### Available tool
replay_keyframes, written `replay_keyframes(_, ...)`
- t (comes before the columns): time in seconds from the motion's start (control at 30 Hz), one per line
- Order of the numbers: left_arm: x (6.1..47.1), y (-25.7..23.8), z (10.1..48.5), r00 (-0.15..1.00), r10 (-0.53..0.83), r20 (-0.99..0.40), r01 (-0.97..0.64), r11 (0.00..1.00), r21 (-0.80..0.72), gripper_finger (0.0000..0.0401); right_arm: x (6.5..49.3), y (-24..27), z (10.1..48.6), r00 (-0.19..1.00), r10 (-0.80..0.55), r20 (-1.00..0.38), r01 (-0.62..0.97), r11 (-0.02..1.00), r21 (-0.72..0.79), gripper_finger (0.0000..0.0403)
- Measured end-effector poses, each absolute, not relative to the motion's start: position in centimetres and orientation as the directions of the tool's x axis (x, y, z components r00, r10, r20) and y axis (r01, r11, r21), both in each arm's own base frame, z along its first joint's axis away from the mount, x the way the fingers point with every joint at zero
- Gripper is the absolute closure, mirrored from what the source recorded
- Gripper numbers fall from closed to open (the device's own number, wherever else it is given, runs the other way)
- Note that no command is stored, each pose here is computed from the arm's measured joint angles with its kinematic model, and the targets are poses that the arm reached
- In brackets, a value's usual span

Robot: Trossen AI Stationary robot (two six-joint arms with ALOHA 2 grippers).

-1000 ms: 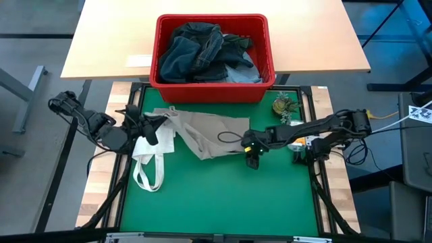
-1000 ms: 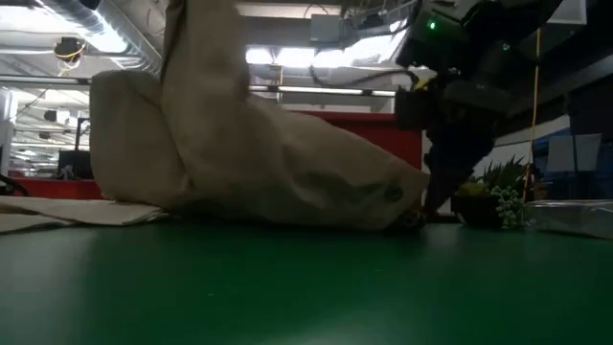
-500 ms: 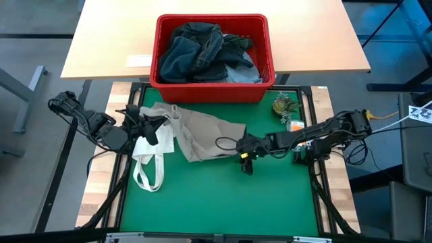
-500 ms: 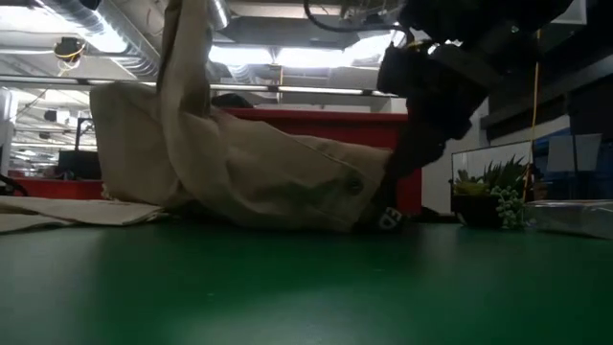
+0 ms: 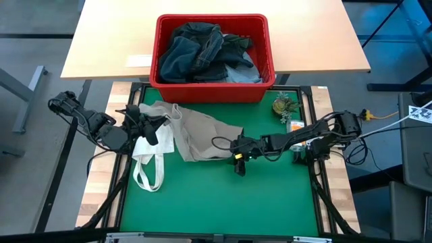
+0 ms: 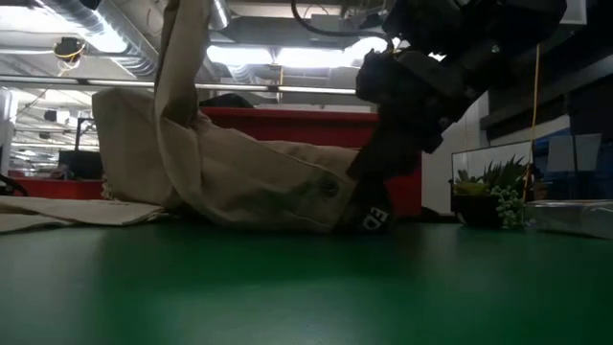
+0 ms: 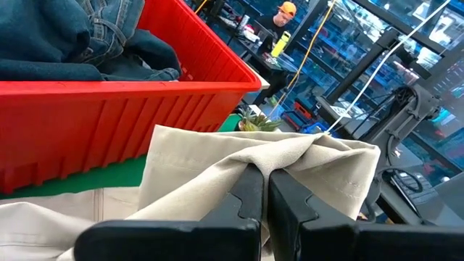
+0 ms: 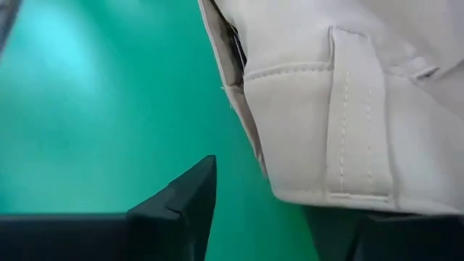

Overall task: Fold Laundry from Bin
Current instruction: Fold the gray shorts

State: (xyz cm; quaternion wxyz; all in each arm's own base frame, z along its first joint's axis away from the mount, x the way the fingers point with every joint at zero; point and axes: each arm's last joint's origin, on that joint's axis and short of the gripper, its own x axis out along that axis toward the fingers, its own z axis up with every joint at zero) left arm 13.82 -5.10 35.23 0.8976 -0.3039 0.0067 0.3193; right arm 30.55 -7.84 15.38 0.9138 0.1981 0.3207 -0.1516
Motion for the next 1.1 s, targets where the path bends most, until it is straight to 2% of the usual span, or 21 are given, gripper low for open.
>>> replay_keyframes(0.1, 13.8, -5.1, 35.2, 0.797, 0.568, -0.207, -0.576, 0.612, -0.541, 0.0401, 31.0, -8.0, 15.5, 0.779, -0.157, -0.607, 0.391, 0.879, 0.273, 0.0282)
replay_keyframes(0.23, 13.9, -5.2, 35.2, 0.806, 0.551, -0.215, -0.568, 0.618, -0.544, 0.0401, 31.0, -8.0, 15.8, 0.788, -0.156, -0.596, 0.384, 0.881, 0.278, 0.0376)
replay_keyframes(0.27, 13.9, -5.2, 35.2, 0.807, 0.549, -0.216, -0.566, 0.619, -0.544, 0.0401, 30.9, -8.0, 16.0, 0.791, -0.151, -0.593, 0.378, 0.882, 0.28, 0.0387)
replay_keyframes(0.43, 13.9, -5.2, 35.2, 0.822, 0.52, -0.23, -0.551, 0.628, -0.549, 0.0401, 29.6, -9.0, 18.5, 0.828, -0.093, -0.553, 0.341, 0.866, 0.365, 0.0376)
replay_keyframes(0.53, 13.9, -5.3, 35.2, 0.827, 0.511, -0.235, -0.546, 0.631, -0.55, 0.0401, 28.1, -9.9, 20.6, 0.85, -0.099, -0.518, 0.338, 0.856, 0.391, 0.039)
replay_keyframes(0.87, 13.9, -5.2, 35.2, 0.814, 0.537, -0.223, -0.56, 0.623, -0.546, 0.0401, 22.3, -12.4, 26.8, 0.879, -0.29, -0.379, 0.443, 0.79, 0.423, 0.0391)
replay_keyframes(1.1, 14.1, -4.8, 35.1, 0.788, 0.576, -0.217, -0.594, 0.62, -0.513, 0.0401, 20.8, -14.8, 26.8, 0.789, -0.478, -0.386, 0.602, 0.728, 0.329, 0.0389)
